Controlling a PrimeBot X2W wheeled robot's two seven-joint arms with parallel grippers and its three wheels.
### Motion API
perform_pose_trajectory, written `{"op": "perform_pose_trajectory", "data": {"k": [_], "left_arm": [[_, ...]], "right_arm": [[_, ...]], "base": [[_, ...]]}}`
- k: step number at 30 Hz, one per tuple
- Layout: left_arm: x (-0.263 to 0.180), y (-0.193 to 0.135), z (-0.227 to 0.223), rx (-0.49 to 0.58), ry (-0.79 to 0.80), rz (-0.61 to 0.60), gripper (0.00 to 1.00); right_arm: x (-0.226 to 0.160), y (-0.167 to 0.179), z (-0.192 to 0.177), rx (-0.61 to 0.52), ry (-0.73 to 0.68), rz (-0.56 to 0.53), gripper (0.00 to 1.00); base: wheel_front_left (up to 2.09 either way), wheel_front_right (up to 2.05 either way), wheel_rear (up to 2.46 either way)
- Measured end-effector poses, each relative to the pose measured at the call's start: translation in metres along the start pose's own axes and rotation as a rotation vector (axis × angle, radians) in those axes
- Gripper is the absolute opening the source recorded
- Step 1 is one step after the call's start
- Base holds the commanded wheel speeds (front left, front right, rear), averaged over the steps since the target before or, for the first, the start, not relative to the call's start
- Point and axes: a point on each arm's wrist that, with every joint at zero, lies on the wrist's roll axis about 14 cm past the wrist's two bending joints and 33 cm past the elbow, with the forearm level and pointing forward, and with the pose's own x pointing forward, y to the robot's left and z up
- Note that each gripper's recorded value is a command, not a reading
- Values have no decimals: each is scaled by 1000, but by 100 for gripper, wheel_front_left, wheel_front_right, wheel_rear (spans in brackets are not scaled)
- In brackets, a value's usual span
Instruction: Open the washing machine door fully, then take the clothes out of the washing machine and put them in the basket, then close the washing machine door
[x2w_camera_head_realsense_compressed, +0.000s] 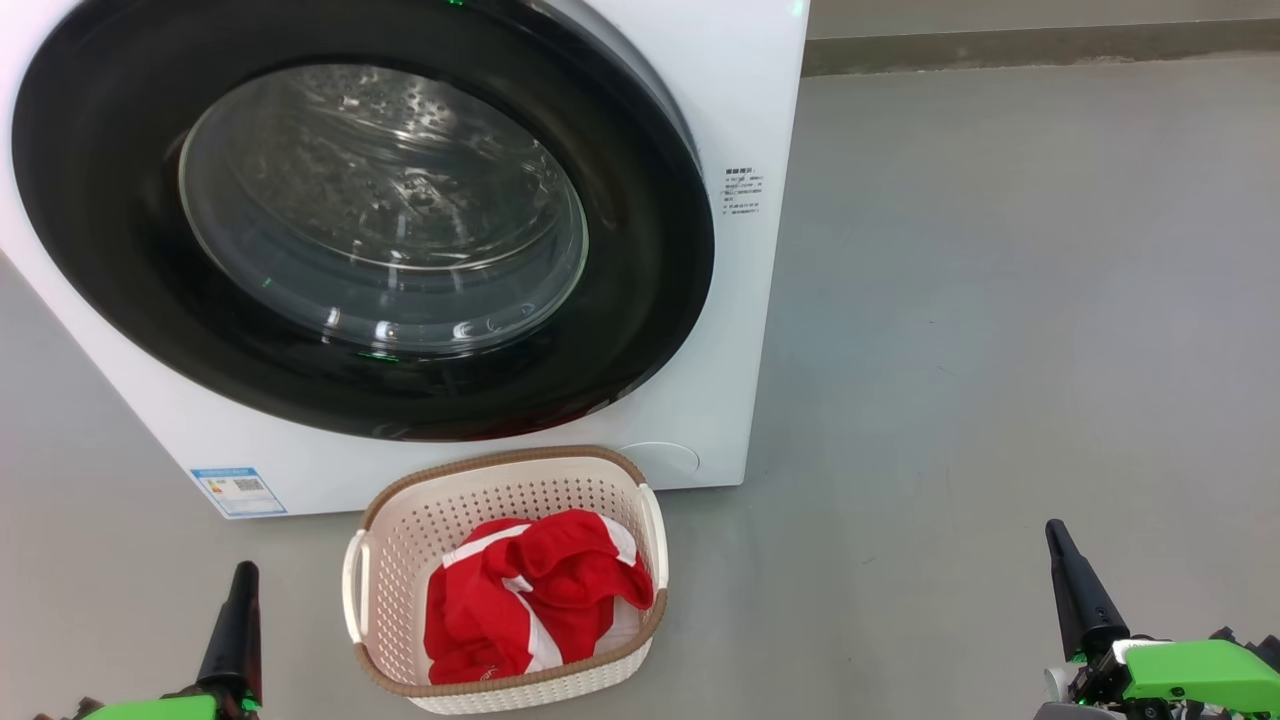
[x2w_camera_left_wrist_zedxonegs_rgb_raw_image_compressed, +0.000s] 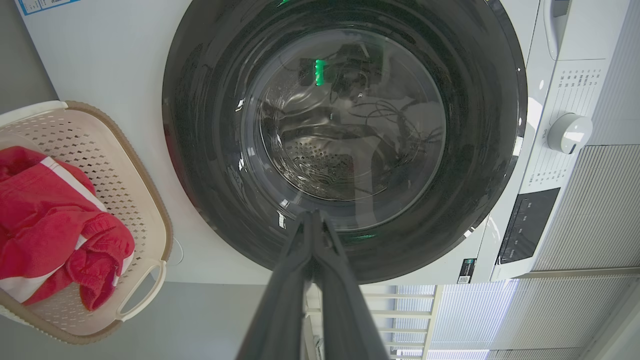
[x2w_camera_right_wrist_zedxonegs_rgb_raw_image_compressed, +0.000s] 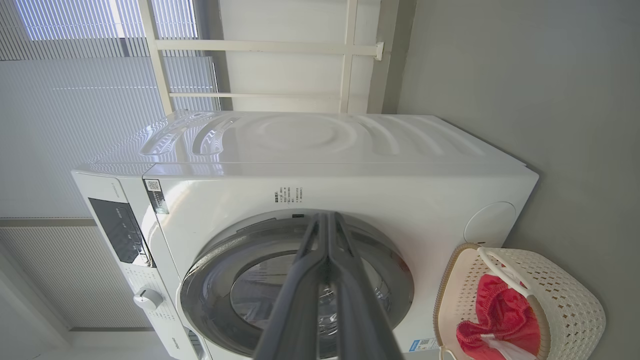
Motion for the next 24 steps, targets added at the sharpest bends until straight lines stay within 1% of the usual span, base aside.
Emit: {"op": "perform_pose_trajectory", "data": {"k": [24], "left_arm": [[0, 0, 0, 0, 0, 0, 0]], "right_arm": [[0, 0, 0, 0, 0, 0, 0]], "base": [[0, 0, 0]]}}
